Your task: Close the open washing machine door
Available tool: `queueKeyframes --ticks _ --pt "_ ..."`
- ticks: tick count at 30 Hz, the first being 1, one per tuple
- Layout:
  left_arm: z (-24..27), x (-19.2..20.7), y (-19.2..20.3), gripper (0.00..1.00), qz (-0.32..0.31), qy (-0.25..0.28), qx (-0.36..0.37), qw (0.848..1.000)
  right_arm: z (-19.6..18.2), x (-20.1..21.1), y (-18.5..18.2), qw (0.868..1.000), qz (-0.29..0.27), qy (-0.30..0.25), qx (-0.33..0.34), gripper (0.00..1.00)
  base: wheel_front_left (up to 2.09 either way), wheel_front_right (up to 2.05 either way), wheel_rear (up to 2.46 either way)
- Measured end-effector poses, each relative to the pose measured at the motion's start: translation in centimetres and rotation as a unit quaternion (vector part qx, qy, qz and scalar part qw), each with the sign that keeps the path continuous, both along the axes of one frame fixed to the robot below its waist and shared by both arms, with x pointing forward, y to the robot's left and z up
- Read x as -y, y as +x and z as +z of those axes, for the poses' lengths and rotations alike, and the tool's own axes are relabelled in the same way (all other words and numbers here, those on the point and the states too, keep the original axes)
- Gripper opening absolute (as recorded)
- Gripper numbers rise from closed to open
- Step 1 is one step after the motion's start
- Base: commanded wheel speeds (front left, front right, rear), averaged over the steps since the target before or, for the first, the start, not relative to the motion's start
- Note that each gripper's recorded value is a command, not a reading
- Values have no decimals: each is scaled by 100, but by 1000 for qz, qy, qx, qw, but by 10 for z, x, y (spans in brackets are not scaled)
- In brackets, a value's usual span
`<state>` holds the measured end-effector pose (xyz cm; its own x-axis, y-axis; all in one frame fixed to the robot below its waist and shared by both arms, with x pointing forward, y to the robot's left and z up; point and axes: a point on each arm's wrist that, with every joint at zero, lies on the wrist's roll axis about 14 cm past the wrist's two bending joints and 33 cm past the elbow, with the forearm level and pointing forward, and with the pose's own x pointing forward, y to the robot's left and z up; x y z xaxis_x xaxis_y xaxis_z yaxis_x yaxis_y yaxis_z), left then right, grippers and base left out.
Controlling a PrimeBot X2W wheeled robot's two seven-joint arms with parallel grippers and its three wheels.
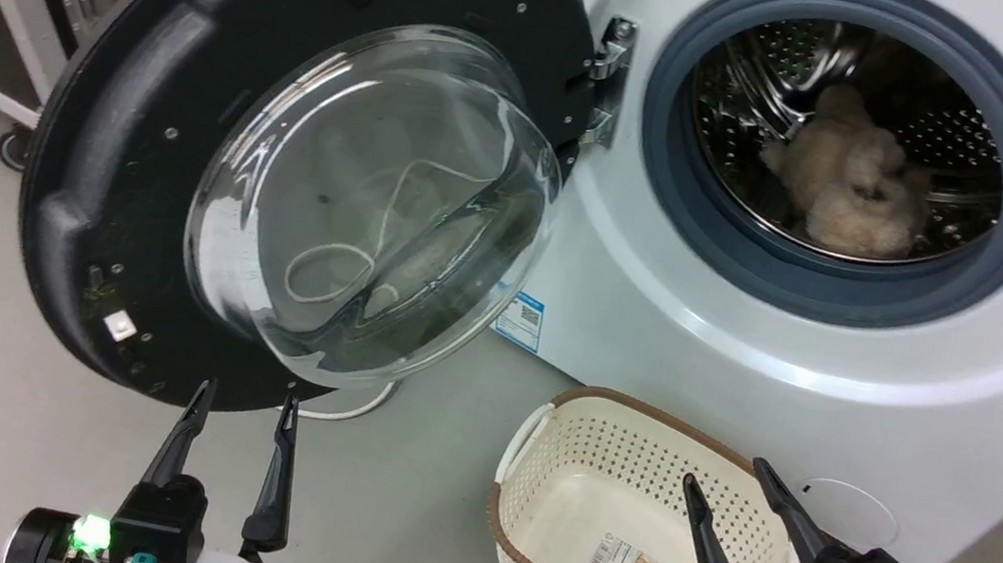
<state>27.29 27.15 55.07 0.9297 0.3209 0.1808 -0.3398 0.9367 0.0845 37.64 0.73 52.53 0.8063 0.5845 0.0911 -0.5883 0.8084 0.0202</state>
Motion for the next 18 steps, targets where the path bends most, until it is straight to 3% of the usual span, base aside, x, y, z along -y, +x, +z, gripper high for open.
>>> queueKeyframes --ticks 14,15,16,17,18 --pt "1 -11 -18 100 27 3 10 1000 0 -24 -5 999 37 10 4 100 0 0 0" --pt "1 -12 -19 78 28 3 11 1000 0 -26 -6 999 39 10 5 100 0 0 0" --pt "0 -12 -20 20 28 1 10 1000 0 -27 -6 999 42 11 4 100 0 0 0" --pt "-2 -13 -22 0 29 -3 9 1000 0 -28 -7 999 44 12 3 100 0 0 0" --pt "-3 -13 -24 0 30 -5 9 999 1 -29 -7 999 45 14 4 100 0 0 0"
